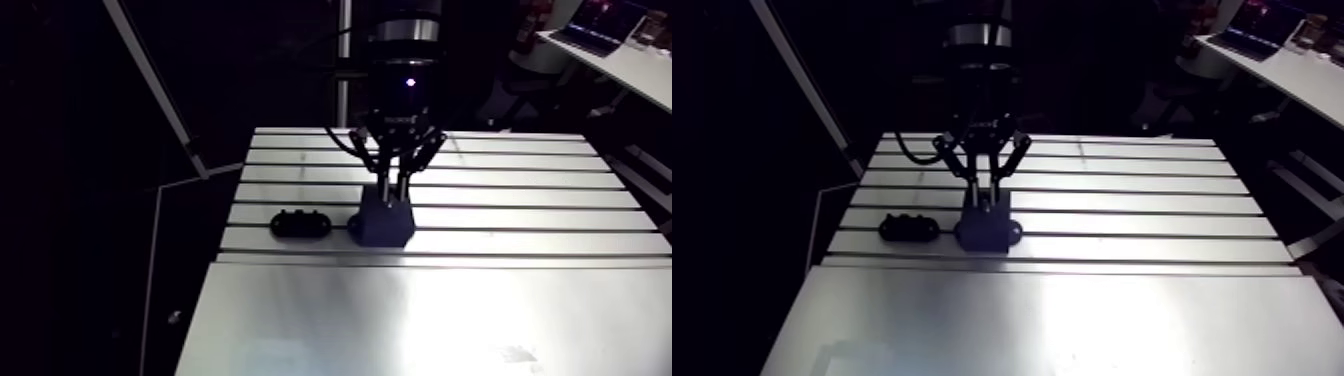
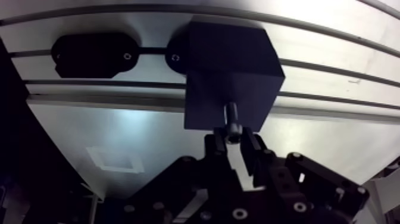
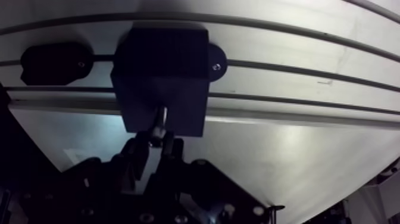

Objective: Pick up the M10 bolt and insert it into the hole until fully seated.

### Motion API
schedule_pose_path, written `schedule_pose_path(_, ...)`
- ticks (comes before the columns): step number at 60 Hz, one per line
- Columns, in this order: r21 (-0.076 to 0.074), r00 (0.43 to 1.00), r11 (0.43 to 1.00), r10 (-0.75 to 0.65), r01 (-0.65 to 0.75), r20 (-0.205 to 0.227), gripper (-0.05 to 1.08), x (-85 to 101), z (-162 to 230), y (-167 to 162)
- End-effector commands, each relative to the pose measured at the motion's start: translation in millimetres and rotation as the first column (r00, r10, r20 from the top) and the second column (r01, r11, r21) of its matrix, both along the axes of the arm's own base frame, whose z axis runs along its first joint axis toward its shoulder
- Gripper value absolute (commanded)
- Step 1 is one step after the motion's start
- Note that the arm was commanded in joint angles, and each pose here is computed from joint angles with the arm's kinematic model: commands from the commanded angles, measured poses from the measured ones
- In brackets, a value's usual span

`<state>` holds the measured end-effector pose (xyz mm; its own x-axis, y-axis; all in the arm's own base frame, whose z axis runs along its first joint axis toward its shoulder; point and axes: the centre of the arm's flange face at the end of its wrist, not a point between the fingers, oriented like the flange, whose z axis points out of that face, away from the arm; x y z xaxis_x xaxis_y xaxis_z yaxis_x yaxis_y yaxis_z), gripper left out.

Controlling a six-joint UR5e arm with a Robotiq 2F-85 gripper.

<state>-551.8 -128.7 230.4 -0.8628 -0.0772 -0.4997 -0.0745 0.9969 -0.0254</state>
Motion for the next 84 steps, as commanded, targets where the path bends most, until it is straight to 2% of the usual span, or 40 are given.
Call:
schedule_pose_path(1,-0.002,1.000,1.000,0.007,-0.007,0.001,0.02,1.0,0,0)
schedule_pose_path(30,-0.003,1.000,1.000,0.008,-0.008,-0.004,0.01,4.3,4,0)
schedule_pose_path(37,-0.001,1.000,1.000,0.006,-0.006,-0.026,0.01,5.2,15,0)
schedule_pose_path(41,-0.001,0.998,1.000,0.003,-0.004,-0.057,0.01,4.9,25,0)
schedule_pose_path(42,0.000,0.996,1.000,0.000,0.000,-0.089,0.01,3.4,33,0)
schedule_pose_path(43,0.000,0.996,1.000,0.000,0.000,-0.089,0.01,3.4,33,0)
schedule_pose_path(45,0.001,0.986,1.000,0.004,-0.004,-0.165,0.01,0.0,50,0)
schedule_pose_path(47,0.001,0.986,1.000,0.004,-0.004,-0.165,0.01,0.0,50,0)
schedule_pose_path(49,0.002,0.973,1.000,0.002,-0.002,-0.229,0.01,-2.1,65,1)
schedule_pose_path(54,0.004,0.963,1.000,0.000,0.001,-0.269,0.01,-0.9,77,1)
schedule_pose_path(57,-0.005,0.955,1.000,-0.008,0.007,-0.298,0.01,2.5,85,1)
schedule_pose_path(61,-0.007,0.945,1.000,-0.017,0.016,-0.328,0.01,5.5,93,1)
schedule_pose_path(62,-0.006,0.938,1.000,-0.027,0.027,-0.347,0.01,6.9,97,2)
schedule_pose_path(63,0.004,0.929,0.999,-0.029,0.033,-0.368,0.01,8.9,103,3)
schedule_pose_path(65,0.004,0.929,0.999,-0.029,0.033,-0.368,0.01,8.9,103,3)
schedule_pose_path(66,0.008,0.921,0.999,-0.032,0.038,-0.389,0.01,10.1,108,3)
schedule_pose_path(67,0.008,0.921,0.999,-0.032,0.038,-0.389,0.01,10.1,108,3)
schedule_pose_path(68,0.005,0.912,0.999,-0.033,0.039,-0.408,0.01,11.1,114,4)
schedule_pose_path(72,0.003,0.901,0.999,-0.040,0.045,-0.432,0.01,15.2,127,6)
schedule_pose_path(84,-0.002,0.875,0.999,-0.041,0.046,-0.483,0.01,29.1,162,6)
